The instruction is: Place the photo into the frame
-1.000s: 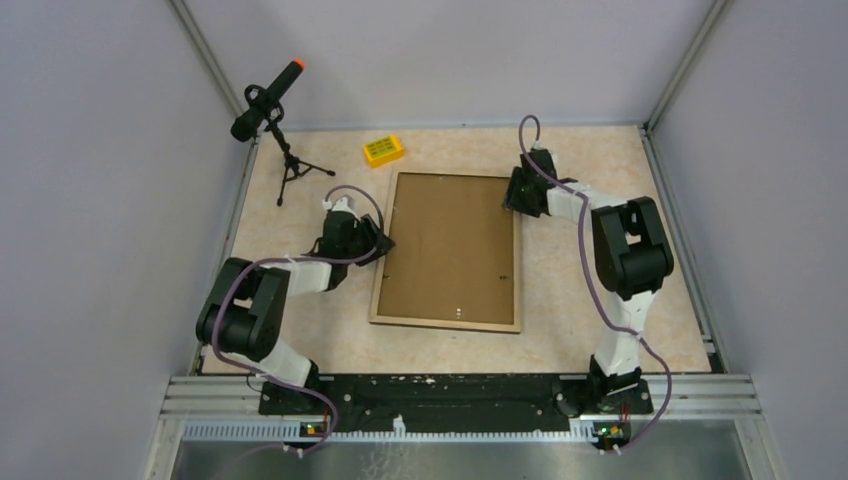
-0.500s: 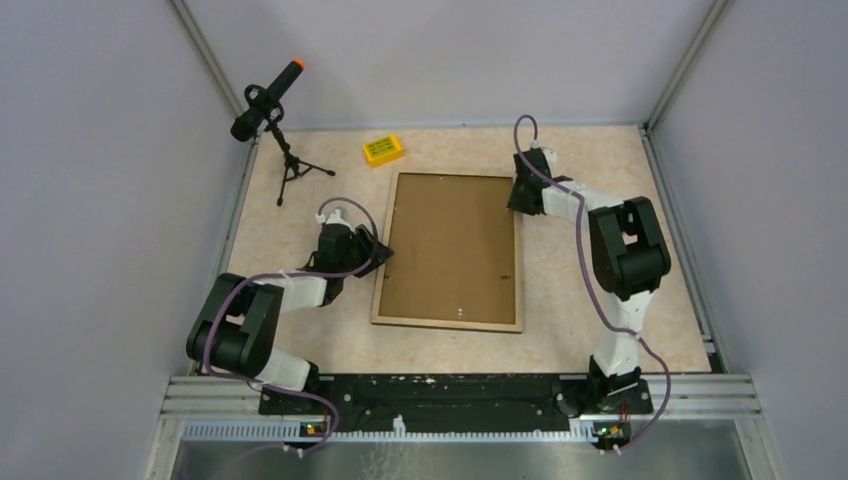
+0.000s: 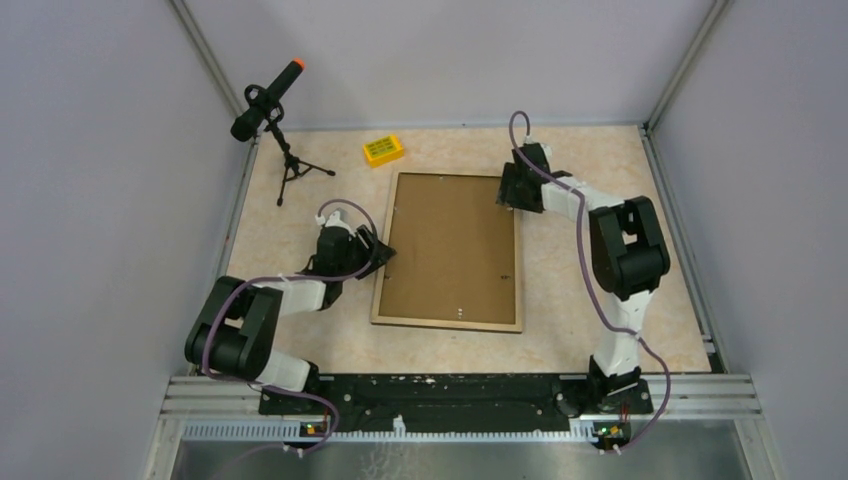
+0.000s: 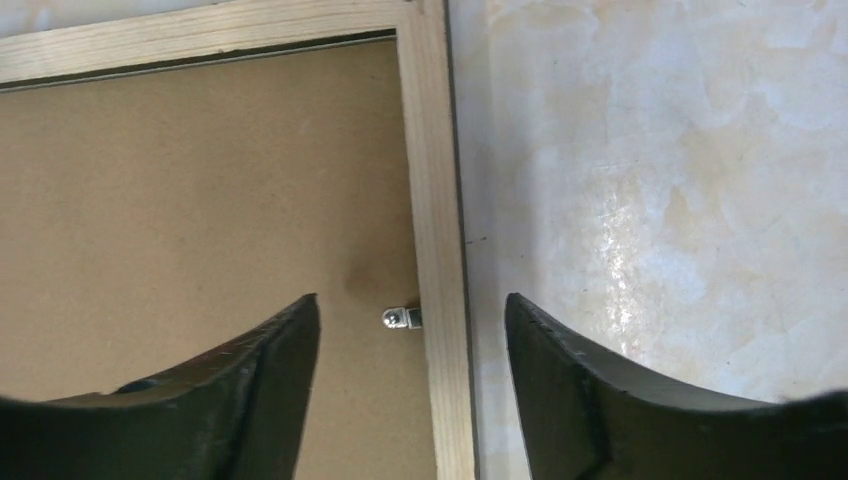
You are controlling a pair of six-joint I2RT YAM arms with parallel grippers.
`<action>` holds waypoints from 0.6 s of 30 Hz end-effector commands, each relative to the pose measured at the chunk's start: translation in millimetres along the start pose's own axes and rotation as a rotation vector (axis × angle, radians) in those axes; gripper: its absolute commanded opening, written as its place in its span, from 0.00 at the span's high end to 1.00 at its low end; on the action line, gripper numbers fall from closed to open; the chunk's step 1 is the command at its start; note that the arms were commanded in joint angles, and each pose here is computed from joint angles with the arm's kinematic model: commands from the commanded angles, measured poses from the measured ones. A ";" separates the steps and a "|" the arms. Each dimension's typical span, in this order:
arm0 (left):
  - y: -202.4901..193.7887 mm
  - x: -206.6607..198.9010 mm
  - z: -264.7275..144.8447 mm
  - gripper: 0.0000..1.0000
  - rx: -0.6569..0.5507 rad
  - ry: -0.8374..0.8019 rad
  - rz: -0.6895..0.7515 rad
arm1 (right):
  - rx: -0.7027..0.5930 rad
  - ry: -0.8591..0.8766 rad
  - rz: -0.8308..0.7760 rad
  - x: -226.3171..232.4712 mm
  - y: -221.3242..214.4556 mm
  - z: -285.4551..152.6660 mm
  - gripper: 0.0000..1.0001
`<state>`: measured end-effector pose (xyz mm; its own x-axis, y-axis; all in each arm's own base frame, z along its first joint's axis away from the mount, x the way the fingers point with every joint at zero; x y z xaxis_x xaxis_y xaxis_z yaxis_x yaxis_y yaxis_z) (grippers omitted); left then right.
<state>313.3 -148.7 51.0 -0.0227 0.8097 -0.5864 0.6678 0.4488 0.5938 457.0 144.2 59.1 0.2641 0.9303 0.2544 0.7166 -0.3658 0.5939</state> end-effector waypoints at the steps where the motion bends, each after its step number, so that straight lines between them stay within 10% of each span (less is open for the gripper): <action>1: -25.4 8.4 -13.6 0.34 0.060 -0.003 0.004 | -0.062 0.113 -0.095 22.6 20.3 -40.0 0.29; 18: -51.4 2.0 -37.0 0.23 0.118 -0.114 0.001 | 0.256 0.318 -0.093 -1.3 -129.1 -73.6 0.26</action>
<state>278.0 -153.4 56.4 0.0674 0.7691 -0.6356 0.6810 0.4301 0.5926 334.5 163.7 50.0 0.0555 0.9251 0.3756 0.8348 -0.2494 0.4908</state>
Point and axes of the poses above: each gripper's point midway between its finger pads, its own z axis out along the fingers, its own x axis along the line the jaws close on, y = z × x, the point moved 2 cm from there along -z, back along the fingers, and after that the axes turned 8 degrees about z, right-handed, at the moved point
